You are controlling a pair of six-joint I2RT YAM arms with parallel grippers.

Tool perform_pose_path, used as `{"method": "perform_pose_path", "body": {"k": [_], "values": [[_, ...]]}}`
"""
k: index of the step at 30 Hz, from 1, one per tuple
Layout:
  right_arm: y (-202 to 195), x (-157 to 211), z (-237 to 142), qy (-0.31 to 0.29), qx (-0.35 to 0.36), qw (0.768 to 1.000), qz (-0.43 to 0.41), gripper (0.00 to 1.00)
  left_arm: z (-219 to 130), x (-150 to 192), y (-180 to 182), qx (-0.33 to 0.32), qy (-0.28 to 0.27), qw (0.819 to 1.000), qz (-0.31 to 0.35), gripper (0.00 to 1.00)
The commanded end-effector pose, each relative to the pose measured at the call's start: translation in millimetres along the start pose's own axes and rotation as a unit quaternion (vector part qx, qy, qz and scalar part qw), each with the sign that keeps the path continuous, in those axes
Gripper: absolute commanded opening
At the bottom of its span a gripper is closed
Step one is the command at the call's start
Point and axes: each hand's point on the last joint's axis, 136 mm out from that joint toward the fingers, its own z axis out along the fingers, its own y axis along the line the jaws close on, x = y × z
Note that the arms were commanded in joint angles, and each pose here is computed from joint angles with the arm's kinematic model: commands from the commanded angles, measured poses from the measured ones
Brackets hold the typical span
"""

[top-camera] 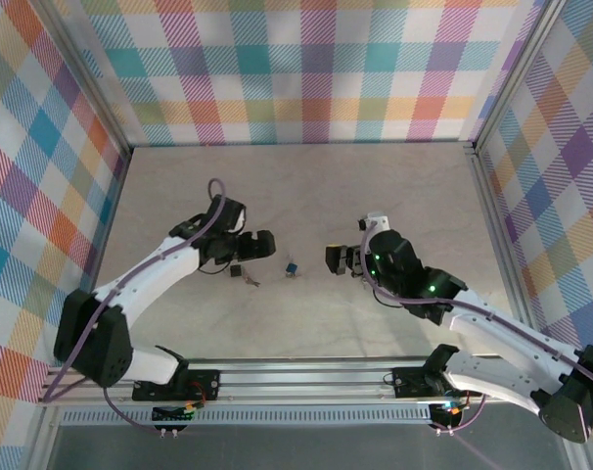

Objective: Lock with the key

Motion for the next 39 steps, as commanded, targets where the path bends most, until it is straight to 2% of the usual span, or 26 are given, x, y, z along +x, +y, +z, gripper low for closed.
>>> {"method": "perform_pose_path", "body": {"k": [1,7,18,27,39], "values": [[-2.2,-3.9,-8.1,-0.031,-0.015,0.999,0.001,0.99,12.2,-12.1,-17.5,-0.014,0.002,0.999,0.029,0.98],[-9.3,-5.0,-20.2,-0.059,-0.019,0.998,0.013,0.99,53.6,-9.3,-30.4,-0.033,0.044,0.997,0.048,0.96],[-10.5,-8.8,-33.3,-0.086,-0.035,0.995,0.026,0.99,98.5,-4.6,-37.8,-0.038,0.075,0.994,0.071,0.8],[-10.5,-8.2,-33.7,-0.086,-0.036,0.995,0.026,0.99,115.4,4.0,-44.7,-0.015,0.091,0.993,0.071,0.64],[-11.3,-6.3,-32.0,-0.084,-0.033,0.996,0.023,0.99,122.8,15.9,-48.3,0.006,0.106,0.992,0.069,0.53]]}}
